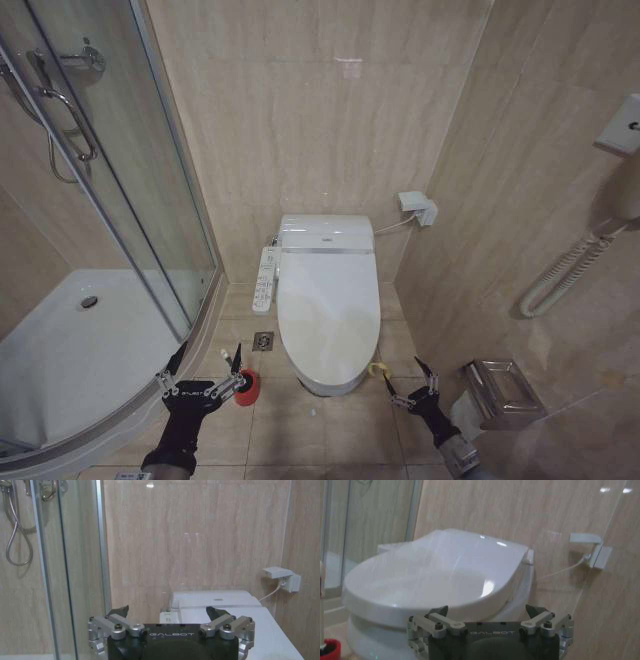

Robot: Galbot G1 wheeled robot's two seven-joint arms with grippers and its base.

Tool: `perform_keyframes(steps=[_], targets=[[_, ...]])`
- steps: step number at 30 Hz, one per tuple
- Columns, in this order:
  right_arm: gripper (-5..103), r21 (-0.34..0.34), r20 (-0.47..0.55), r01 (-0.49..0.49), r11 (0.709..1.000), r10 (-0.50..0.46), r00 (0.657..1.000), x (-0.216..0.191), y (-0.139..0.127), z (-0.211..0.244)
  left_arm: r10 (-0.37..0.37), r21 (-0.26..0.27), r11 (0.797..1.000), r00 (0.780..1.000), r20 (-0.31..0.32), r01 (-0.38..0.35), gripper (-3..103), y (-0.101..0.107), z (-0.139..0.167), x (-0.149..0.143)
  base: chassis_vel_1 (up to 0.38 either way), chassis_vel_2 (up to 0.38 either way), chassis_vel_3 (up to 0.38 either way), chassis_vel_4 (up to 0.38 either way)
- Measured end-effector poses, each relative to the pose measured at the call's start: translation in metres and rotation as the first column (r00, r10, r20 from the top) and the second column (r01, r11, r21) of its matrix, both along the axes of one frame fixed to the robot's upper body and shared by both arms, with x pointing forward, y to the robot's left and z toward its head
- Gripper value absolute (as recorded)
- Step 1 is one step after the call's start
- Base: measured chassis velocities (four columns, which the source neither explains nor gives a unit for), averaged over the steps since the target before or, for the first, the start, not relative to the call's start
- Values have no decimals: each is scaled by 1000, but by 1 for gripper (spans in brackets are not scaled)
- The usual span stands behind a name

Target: Open the toilet lid, clean the toilet bowl with a toilet brush, close the toilet lid, and flush.

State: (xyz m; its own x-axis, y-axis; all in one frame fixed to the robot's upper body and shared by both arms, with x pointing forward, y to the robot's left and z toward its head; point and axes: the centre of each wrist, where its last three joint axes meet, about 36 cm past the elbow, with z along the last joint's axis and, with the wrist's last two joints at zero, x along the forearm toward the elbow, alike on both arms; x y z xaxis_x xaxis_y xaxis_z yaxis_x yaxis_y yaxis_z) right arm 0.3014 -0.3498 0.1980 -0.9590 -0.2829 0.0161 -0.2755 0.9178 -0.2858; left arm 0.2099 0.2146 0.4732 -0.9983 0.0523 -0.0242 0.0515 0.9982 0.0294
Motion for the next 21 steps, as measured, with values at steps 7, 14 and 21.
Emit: perform_keyframes(steps=[7, 14, 21], targets=[[100, -29, -29, 10, 1000, -11, 1000, 2, 0, -25, 0, 0, 1000, 1000, 0, 0, 100, 0, 0, 0, 0, 0, 0, 0], [100, -28, -52, 34, 999, -36, 998, 5, 4, -39, 0, 0, 1000, 1000, 0, 0, 100, 0, 0, 0, 0, 0, 0, 0], [100, -16, -73, 53, 998, -54, 996, 10, 13, -56, 0, 0, 1000, 1000, 0, 0, 100, 0, 0, 0, 0, 0, 0, 0]])
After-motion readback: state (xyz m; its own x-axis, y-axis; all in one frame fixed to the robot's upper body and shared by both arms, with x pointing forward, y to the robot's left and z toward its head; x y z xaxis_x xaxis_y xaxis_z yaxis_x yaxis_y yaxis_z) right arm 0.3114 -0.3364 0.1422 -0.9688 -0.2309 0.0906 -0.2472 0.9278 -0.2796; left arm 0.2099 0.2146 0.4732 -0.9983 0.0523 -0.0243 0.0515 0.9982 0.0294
